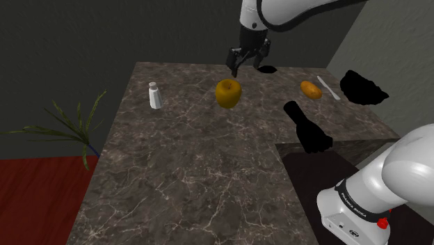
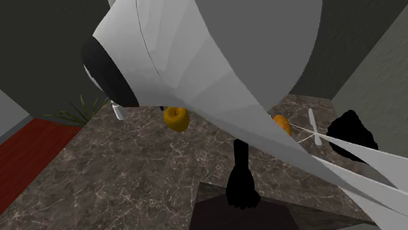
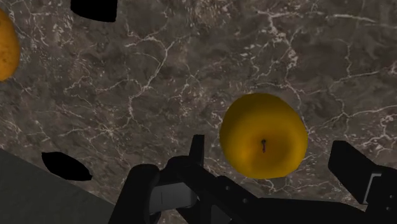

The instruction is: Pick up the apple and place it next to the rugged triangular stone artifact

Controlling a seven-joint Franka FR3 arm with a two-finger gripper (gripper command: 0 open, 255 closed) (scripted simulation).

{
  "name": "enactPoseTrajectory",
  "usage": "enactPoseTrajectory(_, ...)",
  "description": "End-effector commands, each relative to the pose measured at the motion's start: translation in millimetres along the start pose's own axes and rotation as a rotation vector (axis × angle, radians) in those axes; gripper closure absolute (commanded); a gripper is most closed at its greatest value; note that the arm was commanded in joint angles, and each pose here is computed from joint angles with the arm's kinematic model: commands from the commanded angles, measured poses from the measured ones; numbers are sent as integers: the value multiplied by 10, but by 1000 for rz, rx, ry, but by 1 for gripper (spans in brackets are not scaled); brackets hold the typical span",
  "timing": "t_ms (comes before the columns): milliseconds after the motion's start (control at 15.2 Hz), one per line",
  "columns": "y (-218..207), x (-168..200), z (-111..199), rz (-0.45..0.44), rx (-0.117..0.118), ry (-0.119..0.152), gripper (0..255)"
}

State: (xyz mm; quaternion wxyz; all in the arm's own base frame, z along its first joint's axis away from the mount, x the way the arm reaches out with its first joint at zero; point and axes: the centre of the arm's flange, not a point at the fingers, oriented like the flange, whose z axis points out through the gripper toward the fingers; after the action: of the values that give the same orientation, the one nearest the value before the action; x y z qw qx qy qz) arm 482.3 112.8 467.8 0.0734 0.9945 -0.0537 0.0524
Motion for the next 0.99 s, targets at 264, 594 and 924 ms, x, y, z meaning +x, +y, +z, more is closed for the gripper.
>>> enactPoseTrajectory(264, -275, 373, 380, 16, -29, 31, 0)
enactPoseTrajectory(594, -267, 382, 644, 16, -29, 31, 0)
enactPoseTrajectory(924, -265, 384, 727, 16, -29, 31, 0)
